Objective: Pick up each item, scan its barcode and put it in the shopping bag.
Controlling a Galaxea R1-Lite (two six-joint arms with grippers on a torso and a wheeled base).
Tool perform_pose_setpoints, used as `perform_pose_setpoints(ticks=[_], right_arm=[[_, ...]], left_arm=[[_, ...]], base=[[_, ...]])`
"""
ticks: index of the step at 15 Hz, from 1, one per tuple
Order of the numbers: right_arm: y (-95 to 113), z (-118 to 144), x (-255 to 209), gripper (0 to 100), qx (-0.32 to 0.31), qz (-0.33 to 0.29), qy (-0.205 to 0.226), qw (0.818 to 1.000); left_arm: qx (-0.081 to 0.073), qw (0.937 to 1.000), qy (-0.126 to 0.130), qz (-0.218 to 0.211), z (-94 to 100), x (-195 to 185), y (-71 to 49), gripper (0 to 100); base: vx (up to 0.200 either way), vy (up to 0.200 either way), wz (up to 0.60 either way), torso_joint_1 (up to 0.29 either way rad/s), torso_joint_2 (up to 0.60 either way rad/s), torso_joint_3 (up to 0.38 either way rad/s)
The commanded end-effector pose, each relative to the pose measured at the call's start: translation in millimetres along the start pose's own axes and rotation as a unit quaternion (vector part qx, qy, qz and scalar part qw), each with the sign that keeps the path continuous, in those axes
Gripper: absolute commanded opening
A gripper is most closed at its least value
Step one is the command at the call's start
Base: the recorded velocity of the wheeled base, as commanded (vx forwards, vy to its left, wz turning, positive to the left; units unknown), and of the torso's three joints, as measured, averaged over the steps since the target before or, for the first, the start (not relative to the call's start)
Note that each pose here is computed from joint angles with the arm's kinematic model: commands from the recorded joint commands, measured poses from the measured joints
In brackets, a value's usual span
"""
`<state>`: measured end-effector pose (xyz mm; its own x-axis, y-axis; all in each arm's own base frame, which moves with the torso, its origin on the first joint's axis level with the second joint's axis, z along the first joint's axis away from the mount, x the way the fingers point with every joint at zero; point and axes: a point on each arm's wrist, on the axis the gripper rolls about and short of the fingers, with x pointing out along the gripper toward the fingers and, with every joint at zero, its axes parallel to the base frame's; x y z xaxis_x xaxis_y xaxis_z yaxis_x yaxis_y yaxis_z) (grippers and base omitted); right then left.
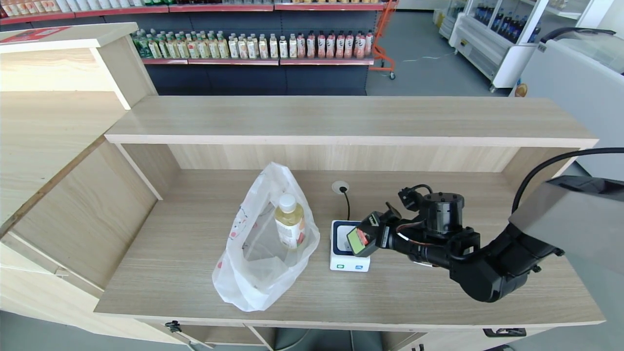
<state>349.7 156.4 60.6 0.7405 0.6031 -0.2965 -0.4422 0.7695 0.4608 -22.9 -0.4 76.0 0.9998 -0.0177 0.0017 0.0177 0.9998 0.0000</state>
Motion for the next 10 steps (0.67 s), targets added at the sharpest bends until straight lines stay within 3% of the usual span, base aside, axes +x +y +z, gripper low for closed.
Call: perform_pose_setpoints(ticks=[1, 10], right_arm=[[-1.9, -4.9, 5.5, 0, -0.001, 0.002, 0.001, 1.000], [-0.6, -9.2, 17.8, 0, -0.006, 0.012, -0.005, 1.000]], left_arm=[[0.000, 1.0000, -0.001, 0.000, 0.1, 0.0, 0.0, 100], [0.000, 1.0000, -0.001, 0.000, 0.1, 0.0, 0.0, 100]], base=[[0.000, 0.000, 0.00, 0.000, 0.00, 0.000], [0.000, 0.000, 0.00, 0.000, 0.00, 0.000]])
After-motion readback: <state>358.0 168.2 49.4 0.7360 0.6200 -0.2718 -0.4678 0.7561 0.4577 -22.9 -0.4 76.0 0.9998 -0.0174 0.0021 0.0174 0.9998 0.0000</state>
